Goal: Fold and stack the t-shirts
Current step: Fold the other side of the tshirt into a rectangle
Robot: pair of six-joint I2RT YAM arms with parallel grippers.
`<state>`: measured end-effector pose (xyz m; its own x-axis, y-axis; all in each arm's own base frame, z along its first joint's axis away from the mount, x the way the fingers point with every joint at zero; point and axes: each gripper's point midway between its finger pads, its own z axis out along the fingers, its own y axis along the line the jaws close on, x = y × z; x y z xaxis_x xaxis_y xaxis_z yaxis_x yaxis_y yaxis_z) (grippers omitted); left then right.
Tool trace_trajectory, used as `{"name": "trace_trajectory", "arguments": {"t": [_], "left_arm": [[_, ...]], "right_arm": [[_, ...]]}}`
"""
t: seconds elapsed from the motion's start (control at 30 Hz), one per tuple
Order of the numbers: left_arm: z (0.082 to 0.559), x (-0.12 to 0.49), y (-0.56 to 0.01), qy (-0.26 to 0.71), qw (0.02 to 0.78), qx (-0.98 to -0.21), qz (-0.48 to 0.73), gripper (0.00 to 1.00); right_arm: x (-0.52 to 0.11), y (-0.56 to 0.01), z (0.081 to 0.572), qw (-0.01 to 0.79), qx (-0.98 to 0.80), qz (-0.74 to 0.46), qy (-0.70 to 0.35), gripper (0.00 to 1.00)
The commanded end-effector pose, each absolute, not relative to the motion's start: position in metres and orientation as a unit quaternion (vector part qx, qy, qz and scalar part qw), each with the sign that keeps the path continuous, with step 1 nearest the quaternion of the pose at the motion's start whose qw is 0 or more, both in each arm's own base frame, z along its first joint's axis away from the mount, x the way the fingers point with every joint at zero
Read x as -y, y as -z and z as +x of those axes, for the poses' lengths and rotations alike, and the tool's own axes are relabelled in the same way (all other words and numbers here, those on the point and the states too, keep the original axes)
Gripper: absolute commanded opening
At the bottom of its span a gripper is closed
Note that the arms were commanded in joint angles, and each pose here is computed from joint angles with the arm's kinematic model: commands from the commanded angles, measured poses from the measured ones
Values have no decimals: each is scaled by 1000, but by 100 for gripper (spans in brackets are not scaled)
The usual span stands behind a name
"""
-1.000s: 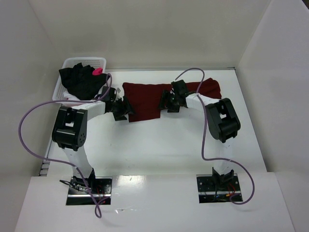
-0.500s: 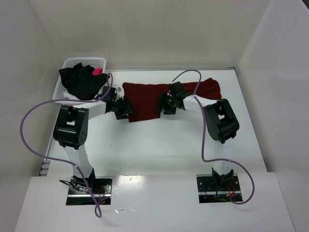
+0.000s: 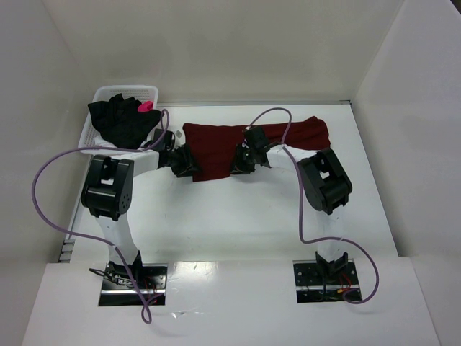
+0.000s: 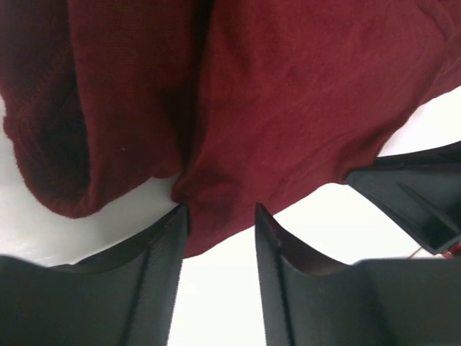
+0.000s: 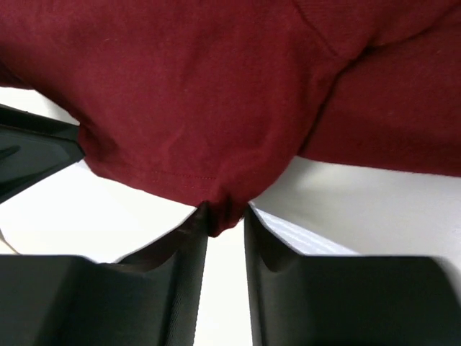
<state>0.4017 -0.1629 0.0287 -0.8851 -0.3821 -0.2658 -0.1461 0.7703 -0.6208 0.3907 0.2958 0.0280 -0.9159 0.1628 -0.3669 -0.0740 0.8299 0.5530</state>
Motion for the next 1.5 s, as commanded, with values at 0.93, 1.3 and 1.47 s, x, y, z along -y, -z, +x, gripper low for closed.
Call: {"name": "trace_trajectory", "arguments": {"t": [0.93,1.3,1.47], "left_arm": [[520,148,-133,360,295,-880,-97,0],[570,129,-122,349,308,-877,-118,80],[576,122,-141,345,331,-870,-118,86]], "right_arm": [[-317,-135,542,369,-882,-13,-292,12],[-303,-133,584,385,-877,13,-286,100],[-259,-168,607,420,-859,61,-287,100]]}}
